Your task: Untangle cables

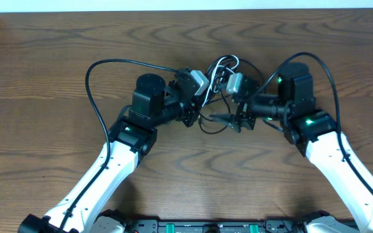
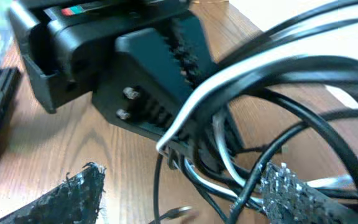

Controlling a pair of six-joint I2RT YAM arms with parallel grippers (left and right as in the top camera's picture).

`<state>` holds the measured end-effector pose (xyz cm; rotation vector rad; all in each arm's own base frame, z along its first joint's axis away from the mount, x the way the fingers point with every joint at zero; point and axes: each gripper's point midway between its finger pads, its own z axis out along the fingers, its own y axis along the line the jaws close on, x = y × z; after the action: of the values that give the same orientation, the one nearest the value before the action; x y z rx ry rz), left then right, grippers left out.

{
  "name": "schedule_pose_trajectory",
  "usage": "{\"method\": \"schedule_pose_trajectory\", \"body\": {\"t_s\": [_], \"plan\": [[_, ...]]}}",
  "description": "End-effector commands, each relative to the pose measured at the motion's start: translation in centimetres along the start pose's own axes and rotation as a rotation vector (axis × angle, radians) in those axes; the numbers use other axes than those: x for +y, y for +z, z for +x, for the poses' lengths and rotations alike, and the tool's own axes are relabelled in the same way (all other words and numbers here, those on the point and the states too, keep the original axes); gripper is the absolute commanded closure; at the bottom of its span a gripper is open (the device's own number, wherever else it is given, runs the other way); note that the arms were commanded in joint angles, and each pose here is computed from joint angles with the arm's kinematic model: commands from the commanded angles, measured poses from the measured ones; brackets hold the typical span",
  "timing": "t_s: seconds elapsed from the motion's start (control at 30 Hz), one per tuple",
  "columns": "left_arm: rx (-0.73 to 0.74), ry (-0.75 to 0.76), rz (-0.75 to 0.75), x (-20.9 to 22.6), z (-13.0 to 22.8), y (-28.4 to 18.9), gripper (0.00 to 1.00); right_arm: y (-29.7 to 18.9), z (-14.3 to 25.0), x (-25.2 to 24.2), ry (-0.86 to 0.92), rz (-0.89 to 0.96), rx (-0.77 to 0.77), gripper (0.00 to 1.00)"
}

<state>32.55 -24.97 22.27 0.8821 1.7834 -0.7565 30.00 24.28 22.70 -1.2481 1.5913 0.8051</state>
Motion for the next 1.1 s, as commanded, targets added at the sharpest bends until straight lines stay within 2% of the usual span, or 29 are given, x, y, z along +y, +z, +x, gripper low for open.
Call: {"method": "schedule_pose_trajectory", "body": {"t_s": [0.0,0.3,0.47,0.53,0.67,0.73,0.77,1.07], "plan": [[-0.021,0.004,0.032,-0.8,-0.9,-0.2,0.92,0.1,-0.5,0.1,-0.119,0.021,0.009,0.23],[-0.019,0.01,0.056,-1.7,-0.9,0.2,0.92,0.2,-0.6,0.3,-0.124,0.008,0.002,0.39],[-0.017,0.017,0.073,-2.5,-0.9,0.4,0.92,0.2,-0.6,0.3,-0.126,0.008,0.001,0.39],[-0.017,0.016,0.074,-2.5,-0.9,0.4,0.92,0.2,-0.6,0.3,-0.127,0.009,0.002,0.42],[-0.017,0.017,0.073,-2.5,-0.9,0.4,0.92,0.2,-0.6,0.3,-0.126,0.009,0.002,0.71],[-0.017,0.017,0.071,-2.4,-0.9,0.4,0.92,0.2,-0.5,0.3,-0.125,0.009,0.003,0.95],[-0.017,0.022,0.068,-2.4,-0.9,0.4,0.92,0.1,-0.5,0.3,-0.124,0.009,0.003,0.99],[-0.004,0.023,-0.044,-0.3,-0.6,0.3,0.92,0.1,0.5,0.7,-0.08,-0.004,0.043,0.99]]}}
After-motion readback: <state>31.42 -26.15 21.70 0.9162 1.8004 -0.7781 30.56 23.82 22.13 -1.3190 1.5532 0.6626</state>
